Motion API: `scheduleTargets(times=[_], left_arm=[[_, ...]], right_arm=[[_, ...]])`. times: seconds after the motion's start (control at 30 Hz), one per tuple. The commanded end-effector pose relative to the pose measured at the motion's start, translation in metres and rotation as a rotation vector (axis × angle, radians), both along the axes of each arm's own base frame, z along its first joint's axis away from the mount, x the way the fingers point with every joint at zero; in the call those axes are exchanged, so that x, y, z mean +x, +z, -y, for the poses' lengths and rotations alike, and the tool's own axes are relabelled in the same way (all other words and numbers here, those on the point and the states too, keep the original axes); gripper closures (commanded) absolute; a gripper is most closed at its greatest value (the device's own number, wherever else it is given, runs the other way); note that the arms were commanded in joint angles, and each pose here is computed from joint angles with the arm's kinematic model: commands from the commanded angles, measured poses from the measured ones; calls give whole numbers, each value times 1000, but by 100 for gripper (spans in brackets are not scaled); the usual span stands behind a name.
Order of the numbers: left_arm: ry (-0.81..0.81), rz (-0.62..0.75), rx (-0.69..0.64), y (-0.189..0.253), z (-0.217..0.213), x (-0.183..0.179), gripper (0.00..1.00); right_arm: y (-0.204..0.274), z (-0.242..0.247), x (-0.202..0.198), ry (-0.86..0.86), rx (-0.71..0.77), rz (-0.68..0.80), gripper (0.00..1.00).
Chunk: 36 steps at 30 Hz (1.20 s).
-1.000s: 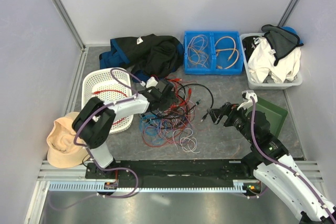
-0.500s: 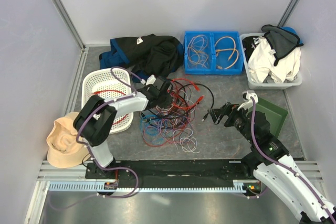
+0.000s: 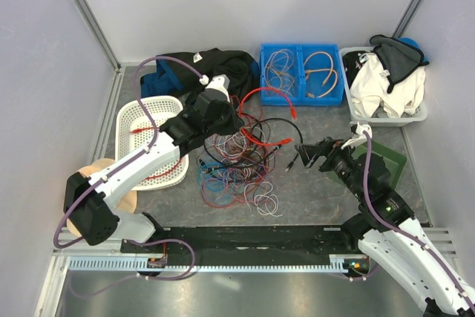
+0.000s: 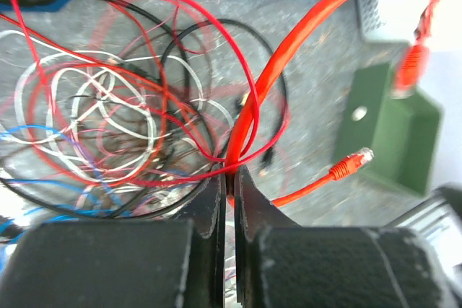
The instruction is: Untangle the cables
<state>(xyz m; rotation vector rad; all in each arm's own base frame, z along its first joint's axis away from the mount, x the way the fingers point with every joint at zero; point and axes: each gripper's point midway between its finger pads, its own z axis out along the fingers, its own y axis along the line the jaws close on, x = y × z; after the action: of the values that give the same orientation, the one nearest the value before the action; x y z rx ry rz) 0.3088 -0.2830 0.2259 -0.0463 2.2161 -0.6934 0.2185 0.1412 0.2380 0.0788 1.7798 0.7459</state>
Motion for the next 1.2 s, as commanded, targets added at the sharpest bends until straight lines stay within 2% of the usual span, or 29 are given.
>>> scheduleTargets(times=[0.0, 0.17, 0.3, 0.53, 0.9, 1.0, 1.1, 1.13, 1.17], left_arm=[[-92, 84, 189, -8, -13, -11, 98], [-129, 88, 220, -16, 1, -18, 98], [-150, 84, 217, -20, 14, -21, 98], [-171, 80, 196, -22, 36, -27, 98], [-162, 102, 164, -16, 45, -37, 98], [-159, 104, 162, -18, 43, -40, 98], [-142, 101, 172, -22, 38, -40, 98], [-139, 101, 173, -23, 36, -42, 98], [-129, 104, 176, -24, 33, -41, 98]], right_arm=[[52, -16, 12, 27, 122, 105, 5], [77, -43, 21, 119, 273, 147, 7], [65, -67, 38, 162, 365, 60, 8], [67, -96, 57, 227, 521, 4, 9], [27, -120, 91, 208, 586, -135, 11], [27, -116, 99, 167, 586, -112, 25], [33, -112, 102, 144, 571, -77, 53], [35, -112, 102, 141, 561, -71, 67], [35, -109, 103, 125, 552, -66, 73]])
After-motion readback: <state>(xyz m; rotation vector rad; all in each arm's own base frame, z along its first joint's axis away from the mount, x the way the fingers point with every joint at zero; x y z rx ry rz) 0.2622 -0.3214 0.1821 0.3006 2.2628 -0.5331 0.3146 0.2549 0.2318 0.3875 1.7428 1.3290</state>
